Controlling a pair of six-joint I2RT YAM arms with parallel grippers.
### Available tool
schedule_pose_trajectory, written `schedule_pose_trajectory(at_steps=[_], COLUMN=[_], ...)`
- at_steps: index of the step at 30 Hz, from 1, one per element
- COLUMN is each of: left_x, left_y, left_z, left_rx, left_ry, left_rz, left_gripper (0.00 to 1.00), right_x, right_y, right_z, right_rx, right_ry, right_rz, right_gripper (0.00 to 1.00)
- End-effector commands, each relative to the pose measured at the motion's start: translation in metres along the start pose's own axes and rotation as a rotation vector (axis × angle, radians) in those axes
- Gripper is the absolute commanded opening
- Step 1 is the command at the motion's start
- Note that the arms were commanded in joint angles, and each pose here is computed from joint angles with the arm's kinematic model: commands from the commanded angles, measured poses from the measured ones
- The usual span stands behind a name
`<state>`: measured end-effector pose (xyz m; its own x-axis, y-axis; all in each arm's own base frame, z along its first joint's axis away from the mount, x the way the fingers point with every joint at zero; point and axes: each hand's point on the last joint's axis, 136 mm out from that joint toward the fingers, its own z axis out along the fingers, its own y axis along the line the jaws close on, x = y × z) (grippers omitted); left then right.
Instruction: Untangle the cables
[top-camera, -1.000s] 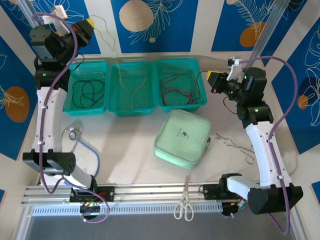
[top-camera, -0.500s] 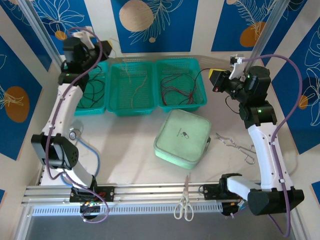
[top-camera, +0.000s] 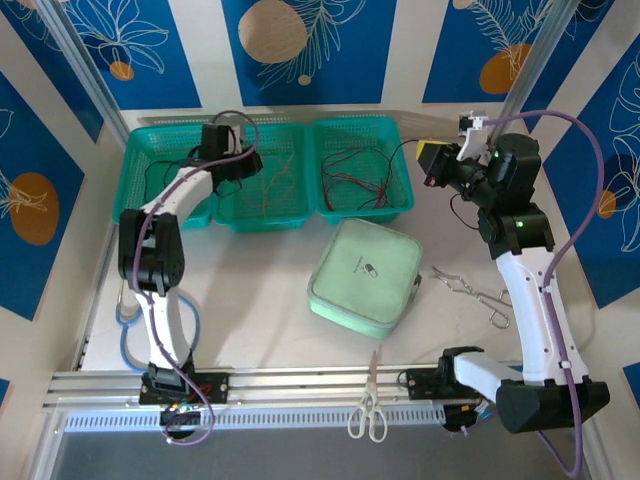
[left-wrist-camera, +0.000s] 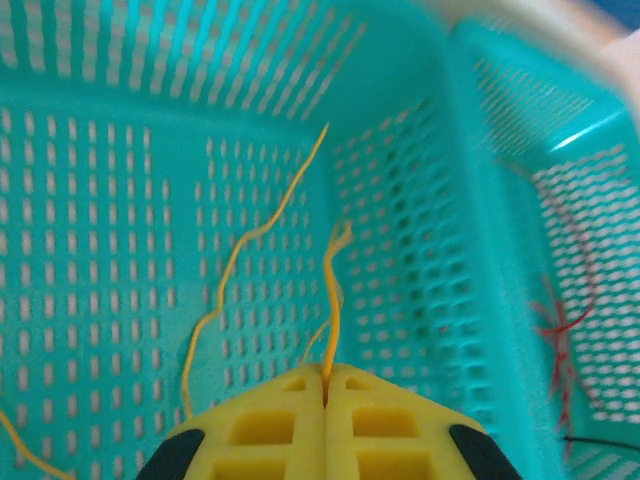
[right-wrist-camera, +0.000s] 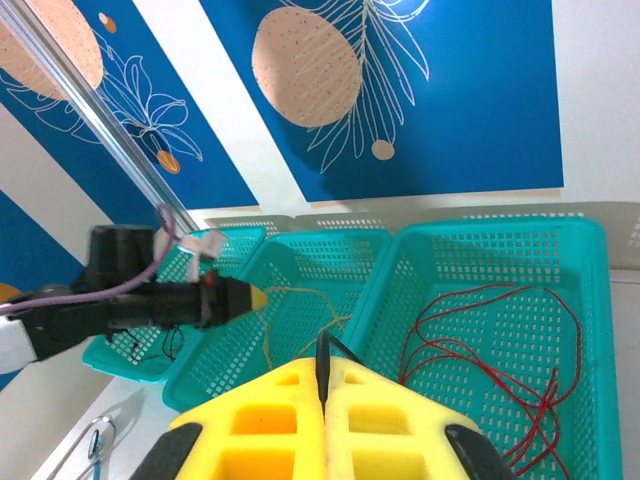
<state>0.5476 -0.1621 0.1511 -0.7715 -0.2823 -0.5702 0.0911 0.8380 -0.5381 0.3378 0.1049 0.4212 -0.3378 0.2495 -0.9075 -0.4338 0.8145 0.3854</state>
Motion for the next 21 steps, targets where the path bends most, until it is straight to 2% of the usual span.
schedule_pose_trajectory(at_steps=[1,8,9,10,11,13,19,21], left_x=[0.012,0.037,0.034,0.028,0.021,0.002,-0.050,-0.060], left_y=[-0.003,0.007,0.004,0.000,-0.007,-0.016,-0.042,-0.054], left_z=[0.012,0.041,0.039,0.034,0.027,0.009,-0.055,-0.075], left_rx=[-0.053,-0.135,-0.133,-0.128,-0.119,-0.136,-0.183,-0.173], left_ry=[0.065,0.208,0.203,0.187,0.163,0.099,-0.093,-0.146], left_rz=[0.042,0.056,0.061,0.067,0.080,0.100,0.217,0.250], left_gripper=[0.00,0.00,0.04,0.29,0.50,0.64,0.78,0.80], right_x=[-0.009,-0.009,-0.009,-0.010,-0.010,-0.010,-0.011,-0.010], right_y=[0.011,0.013,0.014,0.015,0.015,0.017,0.021,0.024], right_z=[-0.010,-0.011,-0.012,-0.013,-0.013,-0.014,-0.012,-0.010], right_rx=[-0.017,-0.023,-0.024,-0.026,-0.027,-0.030,-0.043,-0.050], right_ry=[-0.025,-0.024,-0.024,-0.025,-0.023,-0.024,-0.027,-0.023], right_rz=[-0.035,-0.034,-0.036,-0.038,-0.039,-0.043,-0.043,-0.042], right_gripper=[0.00,0.00,0.00,0.00,0.00,0.00,0.00,0.00])
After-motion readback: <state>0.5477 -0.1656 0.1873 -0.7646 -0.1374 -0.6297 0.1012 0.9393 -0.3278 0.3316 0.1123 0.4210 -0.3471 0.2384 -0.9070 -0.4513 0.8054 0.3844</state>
